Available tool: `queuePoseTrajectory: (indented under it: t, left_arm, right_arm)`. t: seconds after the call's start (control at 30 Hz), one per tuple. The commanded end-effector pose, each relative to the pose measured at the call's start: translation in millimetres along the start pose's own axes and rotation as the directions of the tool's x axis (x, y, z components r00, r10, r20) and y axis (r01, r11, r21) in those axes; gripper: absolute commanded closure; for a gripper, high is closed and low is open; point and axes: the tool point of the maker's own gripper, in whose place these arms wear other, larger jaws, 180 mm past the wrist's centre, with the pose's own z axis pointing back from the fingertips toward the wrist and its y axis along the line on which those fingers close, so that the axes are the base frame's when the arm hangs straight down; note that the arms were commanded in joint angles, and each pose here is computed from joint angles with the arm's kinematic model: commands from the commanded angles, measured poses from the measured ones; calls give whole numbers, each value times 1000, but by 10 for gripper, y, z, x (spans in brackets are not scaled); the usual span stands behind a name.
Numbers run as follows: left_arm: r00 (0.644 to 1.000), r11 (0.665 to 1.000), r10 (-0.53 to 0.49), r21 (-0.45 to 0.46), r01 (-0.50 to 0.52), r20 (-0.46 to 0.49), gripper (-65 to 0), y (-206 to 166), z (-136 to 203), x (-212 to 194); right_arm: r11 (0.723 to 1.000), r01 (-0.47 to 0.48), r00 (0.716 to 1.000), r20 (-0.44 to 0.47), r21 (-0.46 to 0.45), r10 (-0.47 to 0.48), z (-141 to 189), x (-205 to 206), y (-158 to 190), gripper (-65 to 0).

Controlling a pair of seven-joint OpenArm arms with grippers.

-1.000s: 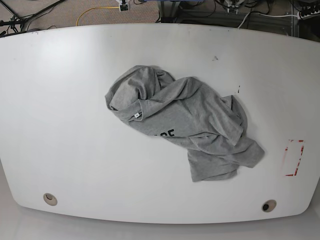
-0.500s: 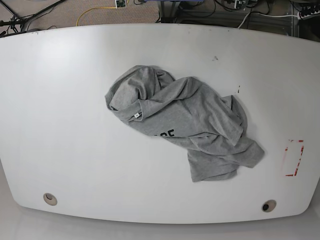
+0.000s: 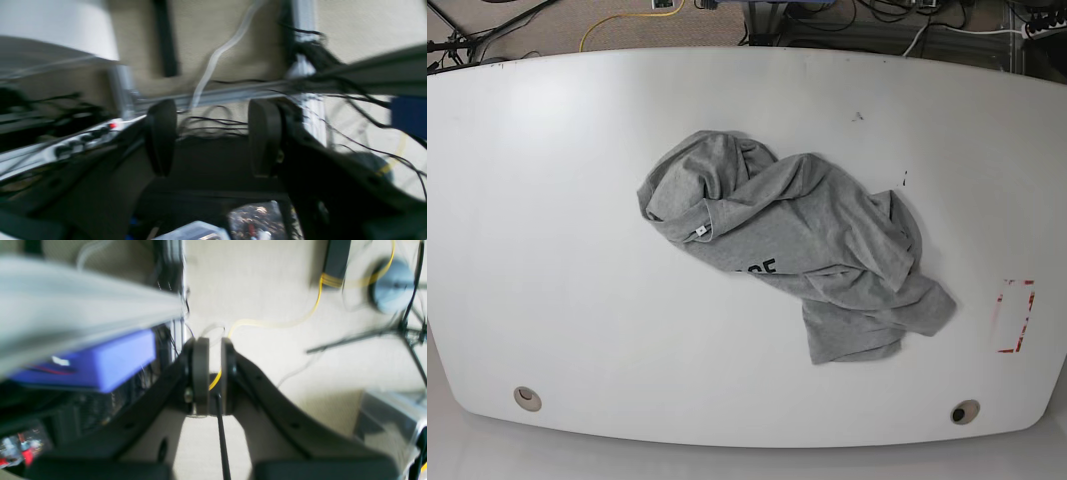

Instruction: Fold the T-shirt properly

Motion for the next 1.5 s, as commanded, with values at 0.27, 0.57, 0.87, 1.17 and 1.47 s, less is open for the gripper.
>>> queuePoseTrajectory:
  t: [0.27,0.57,0.87,1.17,1.47]
  left_arm:
    - [990,995,75,53,-82,121,-307,284,334,454]
    - [973,989,93,97,-116,210,-307,590,595,817]
    - [955,972,121,166,-169,270,-307,914,694,997]
    - [929,956,157,183,-228,334,-307,1053,643,1157]
    - [892,953,156,172,-248,423,-308,1076,553,1472]
  right_arm:
    - [1000,-18,997,69,-15,19,383,249,-23,-29]
    - [999,-33,990,137,-37,37,645,531,-81,-2]
    - [998,-38,977,207,-45,46,646,784,-100,-2]
    - [998,-40,955,291,-54,54,537,1106,-123,-2]
    - [998,-36,922,384,-53,54,439,1485,-112,-2]
